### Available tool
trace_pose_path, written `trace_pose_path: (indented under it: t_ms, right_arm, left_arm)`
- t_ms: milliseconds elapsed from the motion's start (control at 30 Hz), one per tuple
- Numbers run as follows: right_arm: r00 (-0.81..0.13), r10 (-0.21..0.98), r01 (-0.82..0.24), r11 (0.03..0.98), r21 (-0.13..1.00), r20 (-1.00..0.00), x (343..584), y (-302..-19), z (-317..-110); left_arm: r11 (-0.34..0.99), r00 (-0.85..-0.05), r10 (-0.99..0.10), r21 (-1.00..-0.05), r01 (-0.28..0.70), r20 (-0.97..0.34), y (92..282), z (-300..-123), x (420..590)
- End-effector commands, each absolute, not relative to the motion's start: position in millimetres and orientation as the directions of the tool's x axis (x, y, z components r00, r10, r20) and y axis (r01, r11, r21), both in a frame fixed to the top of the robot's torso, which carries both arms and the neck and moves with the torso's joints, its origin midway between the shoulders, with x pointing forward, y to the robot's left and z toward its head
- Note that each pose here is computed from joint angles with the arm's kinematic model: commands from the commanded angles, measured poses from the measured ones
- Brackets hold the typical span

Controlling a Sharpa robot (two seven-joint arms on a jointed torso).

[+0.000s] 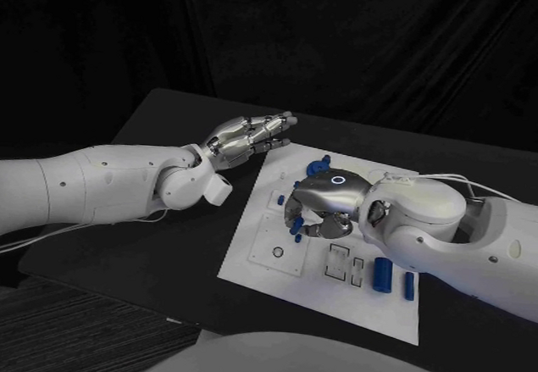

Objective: Assemble the parts on the task board

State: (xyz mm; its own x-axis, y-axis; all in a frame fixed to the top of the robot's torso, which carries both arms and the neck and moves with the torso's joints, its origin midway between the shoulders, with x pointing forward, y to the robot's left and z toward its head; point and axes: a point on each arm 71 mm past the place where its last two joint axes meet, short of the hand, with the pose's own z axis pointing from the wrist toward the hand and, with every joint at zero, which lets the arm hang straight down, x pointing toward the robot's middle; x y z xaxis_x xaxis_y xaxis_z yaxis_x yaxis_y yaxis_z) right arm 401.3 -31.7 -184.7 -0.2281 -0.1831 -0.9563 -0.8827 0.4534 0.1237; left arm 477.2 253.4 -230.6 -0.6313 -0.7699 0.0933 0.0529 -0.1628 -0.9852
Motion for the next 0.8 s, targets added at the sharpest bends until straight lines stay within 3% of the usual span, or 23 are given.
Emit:
trace_pose_path:
  t_ms: [33,800]
  right_arm:
    - [-0.245,-0.215,-0.887,0.442,0.130,-0.945,399.2,-26.8,-191.2]
    - [-0.223,-0.245,-0.913,0.390,0.115,-0.944,387.9,-7.4,-207.2]
  left_arm:
    - [-0.205,-0.614,-0.784,-0.971,0.120,0.090,257.0,-225.0,475.7]
    - [-0.207,-0.612,-0.785,-0.971,0.117,0.094,261.6,-225.1,472.8]
